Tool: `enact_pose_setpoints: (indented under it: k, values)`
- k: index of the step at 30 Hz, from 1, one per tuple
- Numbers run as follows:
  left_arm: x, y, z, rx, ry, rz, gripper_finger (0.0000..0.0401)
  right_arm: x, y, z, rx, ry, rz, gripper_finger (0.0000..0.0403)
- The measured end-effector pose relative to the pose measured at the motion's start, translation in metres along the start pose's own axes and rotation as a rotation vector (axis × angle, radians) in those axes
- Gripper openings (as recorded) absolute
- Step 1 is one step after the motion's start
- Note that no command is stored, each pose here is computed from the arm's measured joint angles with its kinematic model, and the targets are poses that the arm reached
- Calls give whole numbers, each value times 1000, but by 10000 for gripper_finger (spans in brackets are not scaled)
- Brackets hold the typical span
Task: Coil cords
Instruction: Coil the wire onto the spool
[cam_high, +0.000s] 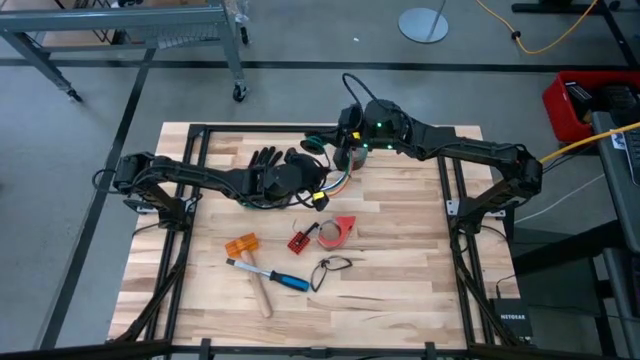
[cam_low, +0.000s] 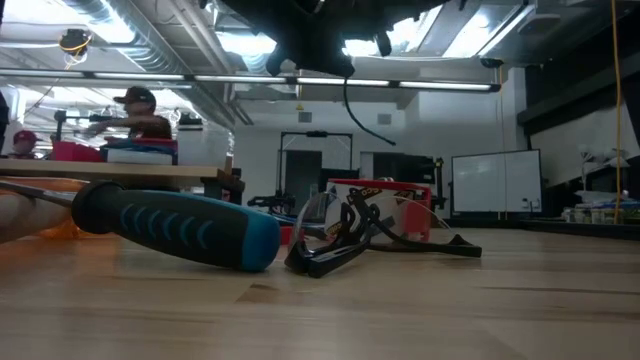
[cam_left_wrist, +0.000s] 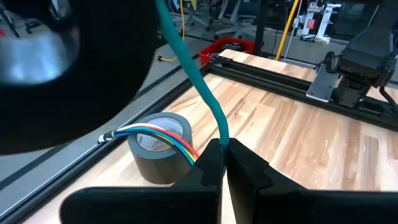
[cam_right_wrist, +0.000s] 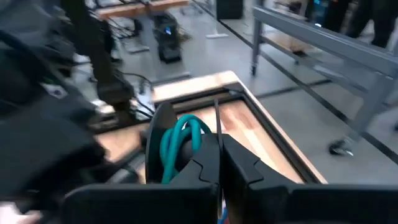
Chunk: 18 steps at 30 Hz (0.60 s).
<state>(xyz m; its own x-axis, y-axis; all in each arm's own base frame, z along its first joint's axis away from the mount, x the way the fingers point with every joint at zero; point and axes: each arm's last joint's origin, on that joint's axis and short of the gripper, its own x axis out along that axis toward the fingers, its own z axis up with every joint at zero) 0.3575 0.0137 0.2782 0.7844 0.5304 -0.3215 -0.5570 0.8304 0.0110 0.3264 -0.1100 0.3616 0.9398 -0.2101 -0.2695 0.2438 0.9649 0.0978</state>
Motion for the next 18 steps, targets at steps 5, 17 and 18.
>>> enact_pose_setpoints:
  k: [5, 17, 18]
  values:
    - [0, 0, -1, 2, 5, 0, 0, -1, 0, 2, 2, -14, 28, 1]
    - [-3, 0, -12, 49, 102, 49, 5, -26, -20, 11, 20, -13, 22, 1]
    - [-3, 0, -12, 51, 102, 49, 8, -28, -19, 12, 20, -17, 29, 1]
